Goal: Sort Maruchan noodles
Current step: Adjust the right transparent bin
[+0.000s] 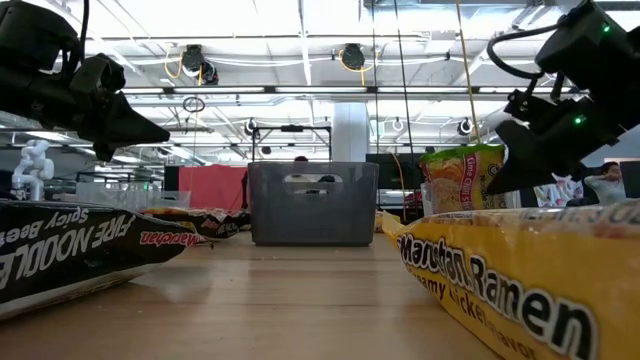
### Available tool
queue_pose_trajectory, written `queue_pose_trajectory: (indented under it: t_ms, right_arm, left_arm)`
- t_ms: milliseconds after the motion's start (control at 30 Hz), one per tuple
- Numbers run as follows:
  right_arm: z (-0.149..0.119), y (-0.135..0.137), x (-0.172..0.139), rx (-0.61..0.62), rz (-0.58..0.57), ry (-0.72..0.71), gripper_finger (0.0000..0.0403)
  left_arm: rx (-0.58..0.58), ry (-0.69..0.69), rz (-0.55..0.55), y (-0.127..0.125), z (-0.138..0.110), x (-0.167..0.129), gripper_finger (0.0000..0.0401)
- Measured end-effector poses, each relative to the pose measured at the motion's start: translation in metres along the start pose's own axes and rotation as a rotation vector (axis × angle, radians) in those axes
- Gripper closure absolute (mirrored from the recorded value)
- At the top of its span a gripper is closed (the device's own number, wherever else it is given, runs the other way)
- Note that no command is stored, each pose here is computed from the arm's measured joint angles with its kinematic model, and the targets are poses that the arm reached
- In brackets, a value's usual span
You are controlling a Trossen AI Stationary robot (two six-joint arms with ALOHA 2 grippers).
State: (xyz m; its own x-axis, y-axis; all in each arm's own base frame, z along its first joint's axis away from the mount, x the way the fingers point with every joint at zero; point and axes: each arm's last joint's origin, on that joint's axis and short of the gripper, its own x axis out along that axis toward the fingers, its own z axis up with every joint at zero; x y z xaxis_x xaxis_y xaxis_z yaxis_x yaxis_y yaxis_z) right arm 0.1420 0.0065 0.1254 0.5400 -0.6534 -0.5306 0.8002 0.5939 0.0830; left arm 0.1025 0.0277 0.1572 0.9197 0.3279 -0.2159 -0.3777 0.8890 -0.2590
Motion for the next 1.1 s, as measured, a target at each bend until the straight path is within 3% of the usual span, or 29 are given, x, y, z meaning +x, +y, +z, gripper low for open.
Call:
queue_pose_trajectory:
  t_ms: [1100]
  right_arm:
    - [-0.005, -0.027, 0.002, 0.023, -0.314, -0.107, 0.0403]
  left_arm:
    - [-0.005, -0.003, -0.001, 0.0, 0.0, 0.0, 0.0395]
